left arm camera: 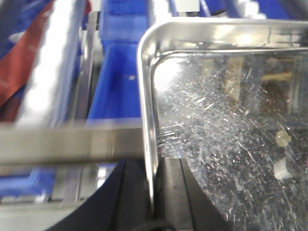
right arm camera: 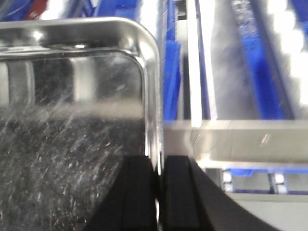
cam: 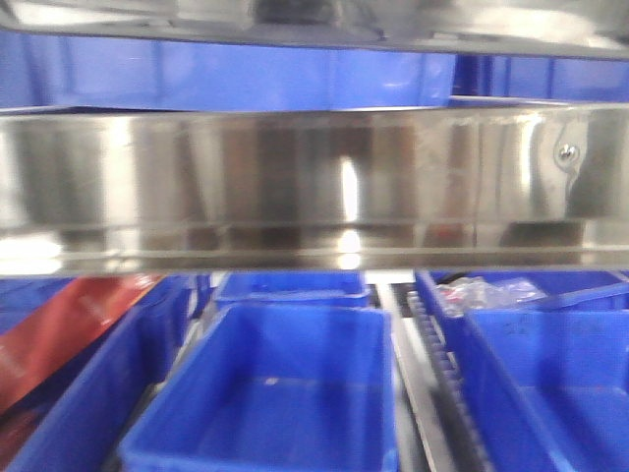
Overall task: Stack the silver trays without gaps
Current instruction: 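Pull the held tray back out of the shelf toward the robot, then drive the base away from the shelf carrying the tray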
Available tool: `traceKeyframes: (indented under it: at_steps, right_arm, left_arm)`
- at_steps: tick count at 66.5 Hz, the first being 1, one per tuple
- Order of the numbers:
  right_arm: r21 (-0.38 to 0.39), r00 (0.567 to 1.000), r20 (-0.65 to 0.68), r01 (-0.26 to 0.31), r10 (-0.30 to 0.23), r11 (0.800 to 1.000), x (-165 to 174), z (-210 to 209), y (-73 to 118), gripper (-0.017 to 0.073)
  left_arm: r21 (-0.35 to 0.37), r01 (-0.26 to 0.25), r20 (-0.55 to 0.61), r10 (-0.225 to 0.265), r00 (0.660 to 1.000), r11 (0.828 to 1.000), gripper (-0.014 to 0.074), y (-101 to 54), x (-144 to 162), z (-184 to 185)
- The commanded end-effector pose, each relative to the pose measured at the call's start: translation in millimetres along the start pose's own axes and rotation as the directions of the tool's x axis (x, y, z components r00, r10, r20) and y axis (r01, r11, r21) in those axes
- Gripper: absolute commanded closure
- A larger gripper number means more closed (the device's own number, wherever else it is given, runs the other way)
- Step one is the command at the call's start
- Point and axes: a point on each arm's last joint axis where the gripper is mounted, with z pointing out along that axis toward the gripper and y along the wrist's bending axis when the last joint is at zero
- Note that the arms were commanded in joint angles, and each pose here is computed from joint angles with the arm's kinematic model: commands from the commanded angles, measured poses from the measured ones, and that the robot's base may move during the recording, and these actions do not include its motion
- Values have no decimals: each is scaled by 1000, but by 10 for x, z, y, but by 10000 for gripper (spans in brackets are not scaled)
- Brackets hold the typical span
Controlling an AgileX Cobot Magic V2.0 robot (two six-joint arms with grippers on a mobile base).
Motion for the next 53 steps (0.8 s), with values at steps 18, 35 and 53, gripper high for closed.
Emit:
traceKeyframes:
  at_steps: [18, 35, 53]
  right_arm:
    - [-11, 999, 49, 24, -23, 1000, -50, -13, 4, 574]
    - [-11, 999, 49, 24, -23, 1000, -50, -13, 4, 574]
    - [-11, 999, 49, 24, -23, 1000, -50, -13, 4, 574]
  left_arm:
    - [0, -4, 22, 4, 1000, 1000, 603, 29, -24, -36]
    - [0, -4, 22, 4, 1000, 1000, 603, 29, -24, -36]
    - [0, -4, 22, 4, 1000, 1000, 603, 29, -24, -36]
